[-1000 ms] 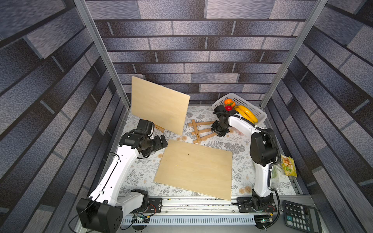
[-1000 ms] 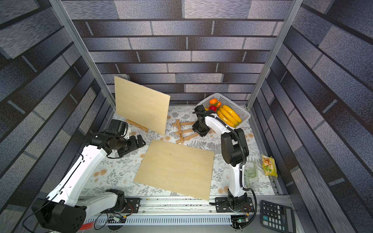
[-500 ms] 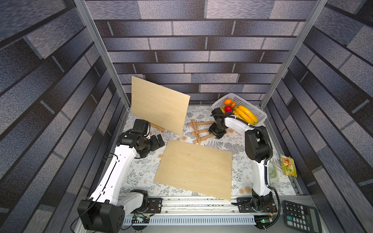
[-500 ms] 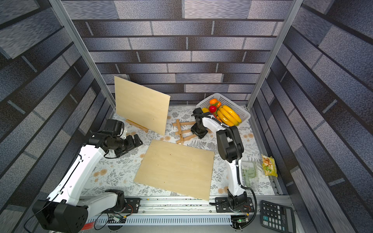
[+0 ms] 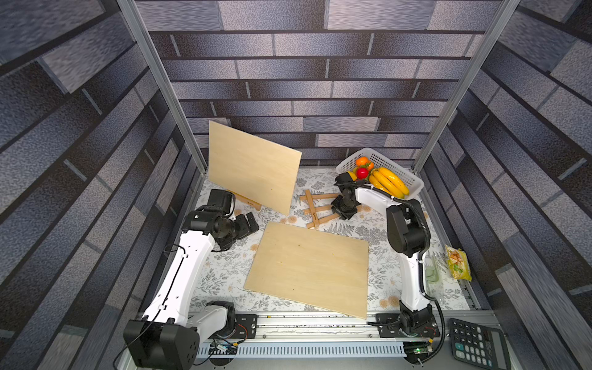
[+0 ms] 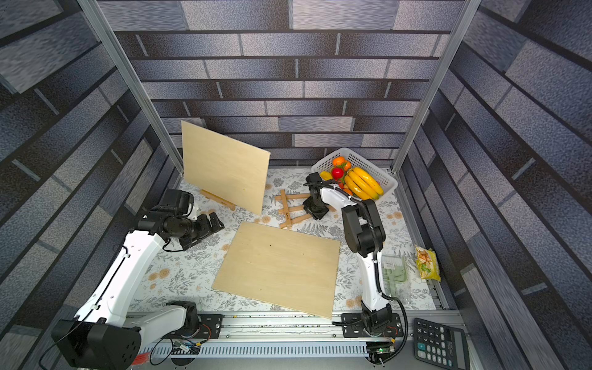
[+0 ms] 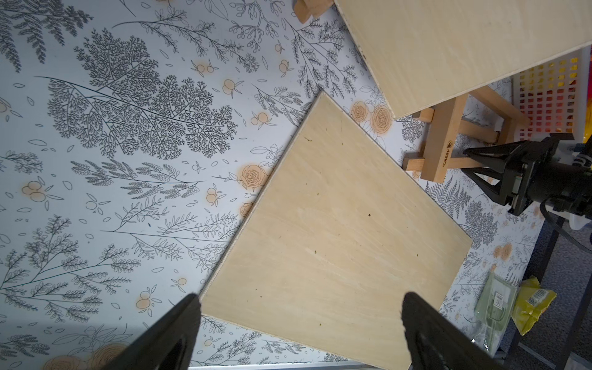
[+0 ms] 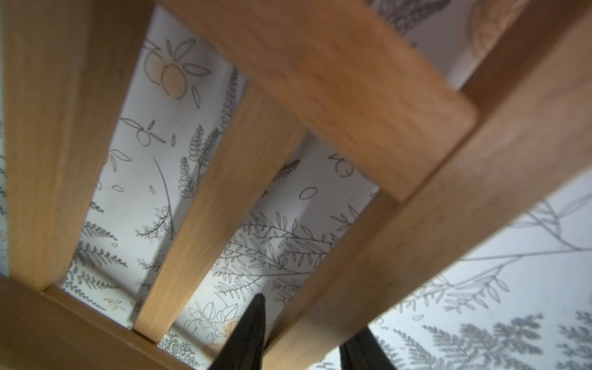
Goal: Assemble the easel
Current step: Pick up the easel at the center of the board.
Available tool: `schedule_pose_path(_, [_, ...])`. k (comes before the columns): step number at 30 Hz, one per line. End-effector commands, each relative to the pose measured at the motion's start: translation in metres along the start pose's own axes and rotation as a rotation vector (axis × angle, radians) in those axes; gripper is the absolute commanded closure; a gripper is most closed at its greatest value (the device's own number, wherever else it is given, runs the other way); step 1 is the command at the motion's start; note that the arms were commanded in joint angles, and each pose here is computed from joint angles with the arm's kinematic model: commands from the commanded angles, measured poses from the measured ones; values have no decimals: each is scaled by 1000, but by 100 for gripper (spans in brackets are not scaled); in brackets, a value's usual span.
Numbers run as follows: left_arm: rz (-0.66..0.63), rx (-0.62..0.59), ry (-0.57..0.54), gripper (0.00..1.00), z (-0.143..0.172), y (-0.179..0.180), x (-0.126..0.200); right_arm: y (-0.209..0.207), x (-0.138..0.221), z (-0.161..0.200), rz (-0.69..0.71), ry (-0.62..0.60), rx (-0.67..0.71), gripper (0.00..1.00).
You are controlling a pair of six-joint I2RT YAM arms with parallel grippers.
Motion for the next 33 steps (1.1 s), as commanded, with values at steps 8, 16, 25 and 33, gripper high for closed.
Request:
schedule_pose_path(8, [15, 30, 4, 0, 5, -4, 8, -17, -14, -4, 64, -27, -24, 88])
schedule_pose_path(16, [67, 53, -14, 0, 0, -14, 8, 17, 56, -21, -45, -152, 82, 99])
schedule_pose_path(25, [187, 46, -38, 0, -7, -44, 15, 6, 129, -21, -51, -267, 200, 100])
schedule_pose_path(33, [417, 135, 25, 0, -17, -110, 23, -35, 203, -4, -38, -424, 308, 100])
Point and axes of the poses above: each gripper's point midway between its finger pads, its own x axis back along the fingers, its own y axis along the line the jaws close on, z = x × y, the point moved 3 cm from there along x, back along the fingers, and after that the axes turned 1 degree about -x, right-handed, at the moved point
